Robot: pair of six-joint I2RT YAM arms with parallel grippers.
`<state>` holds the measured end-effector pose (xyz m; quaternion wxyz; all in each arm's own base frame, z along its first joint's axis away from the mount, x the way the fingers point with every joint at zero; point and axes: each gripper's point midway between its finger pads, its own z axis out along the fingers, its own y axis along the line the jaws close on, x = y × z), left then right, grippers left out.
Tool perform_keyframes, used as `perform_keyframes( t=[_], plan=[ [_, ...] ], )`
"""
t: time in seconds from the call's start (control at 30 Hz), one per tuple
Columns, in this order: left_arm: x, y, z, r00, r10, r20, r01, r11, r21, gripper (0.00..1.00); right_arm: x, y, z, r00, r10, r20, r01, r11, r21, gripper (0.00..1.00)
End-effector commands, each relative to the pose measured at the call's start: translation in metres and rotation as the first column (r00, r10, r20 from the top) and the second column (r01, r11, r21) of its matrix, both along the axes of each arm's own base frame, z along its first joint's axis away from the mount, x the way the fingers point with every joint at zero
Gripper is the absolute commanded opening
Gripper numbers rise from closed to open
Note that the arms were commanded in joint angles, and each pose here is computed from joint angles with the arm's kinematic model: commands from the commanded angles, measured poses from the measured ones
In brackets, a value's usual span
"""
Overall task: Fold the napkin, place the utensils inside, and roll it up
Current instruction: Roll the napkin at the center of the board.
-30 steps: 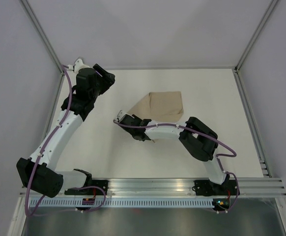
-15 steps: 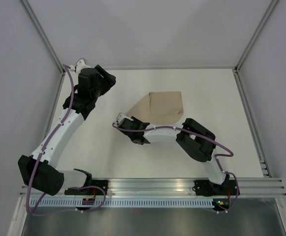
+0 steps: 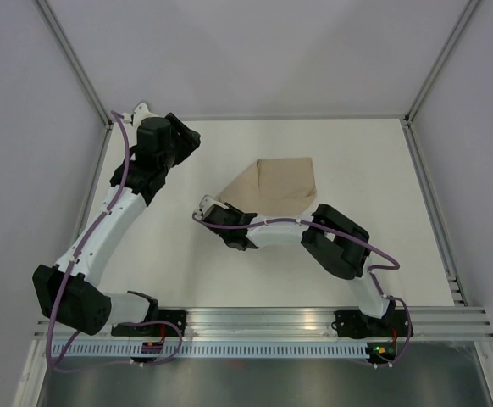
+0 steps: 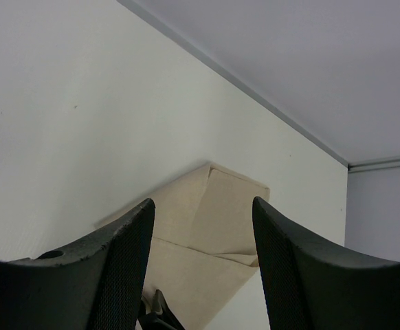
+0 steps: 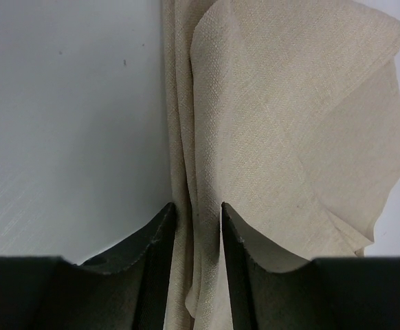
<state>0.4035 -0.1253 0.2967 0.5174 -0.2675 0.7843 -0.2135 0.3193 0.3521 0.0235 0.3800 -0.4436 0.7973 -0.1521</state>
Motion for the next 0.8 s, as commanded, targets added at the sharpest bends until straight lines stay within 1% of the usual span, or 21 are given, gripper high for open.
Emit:
perform_keyframes(
  t=[0.0, 0.17, 0.27, 0.3, 0.37, 0.4, 0.47, 0.5, 0.53, 0.57, 0.63, 0.7, 0.77],
  plan=[
    [0.002, -0.001, 0.0, 0.999, -0.035, 0.005, 0.035, 0.999, 0.035, 0.64, -0.016, -0.006, -0.033, 0.995, 0.032, -0.099, -0.037, 0.998, -0.041, 0.4],
    [0.002, -0.001, -0.001, 0.999, -0.037, 0.006, 0.037, 0.998, 0.044, 0.65, -0.015, -0.011, -0.04, 0.988, 0.02, -0.151, -0.021, 1.0, -0.008, 0.37],
    [0.003, -0.001, -0.004, 0.999, -0.04, 0.002, 0.039, 0.998, 0.047, 0.65, -0.011, -0.019, -0.045, 0.98, 0.003, -0.197, -0.001, 1.0, 0.01, 0.32],
    [0.003, -0.001, -0.004, 0.999, -0.041, 0.003, 0.041, 0.998, 0.046, 0.65, -0.013, -0.021, -0.048, 0.976, 0.003, -0.216, 0.0, 1.0, 0.017, 0.27],
    [0.004, -0.002, -0.005, 0.999, -0.042, 0.0, 0.042, 0.998, 0.045, 0.65, -0.013, -0.023, -0.05, 0.967, 0.001, -0.255, 0.01, 0.999, 0.043, 0.23],
    [0.005, -0.003, -0.007, 0.999, -0.043, -0.003, 0.043, 0.998, 0.045, 0.64, -0.015, -0.023, -0.052, 0.961, 0.006, -0.277, 0.008, 0.999, 0.049, 0.17],
    [0.006, -0.004, -0.009, 0.999, -0.045, -0.008, 0.046, 0.998, 0.044, 0.64, -0.019, -0.021, -0.057, 0.944, 0.016, -0.33, 0.012, 0.997, 0.081, 0.11],
    [0.006, -0.004, -0.012, 0.999, -0.045, -0.011, 0.046, 0.998, 0.045, 0.64, -0.018, -0.023, -0.057, 0.935, 0.01, -0.355, 0.023, 0.996, 0.09, 0.01],
    [0.007, -0.004, -0.013, 0.999, -0.045, -0.013, 0.045, 0.998, 0.044, 0.64, -0.018, -0.024, -0.058, 0.927, 0.011, -0.374, 0.03, 0.994, 0.102, 0.0],
    [0.006, -0.004, -0.015, 0.999, -0.046, -0.016, 0.047, 0.998, 0.044, 0.64, -0.022, -0.022, -0.059, 0.904, 0.034, -0.426, 0.031, 0.989, 0.143, 0.0],
    [0.006, -0.004, -0.019, 0.999, -0.046, -0.019, 0.046, 0.998, 0.044, 0.64, -0.027, -0.019, -0.055, 0.877, 0.07, -0.475, 0.025, 0.981, 0.192, 0.0],
    [0.004, -0.003, -0.025, 0.999, -0.043, -0.03, 0.044, 0.998, 0.048, 0.63, -0.036, -0.014, -0.052, 0.823, 0.135, -0.551, 0.024, 0.962, 0.271, 0.0],
    [0.004, -0.003, -0.029, 0.999, -0.042, -0.029, 0.044, 0.998, 0.043, 0.63, -0.038, -0.013, -0.044, 0.793, 0.174, -0.584, 0.025, 0.948, 0.317, 0.01]
  ],
)
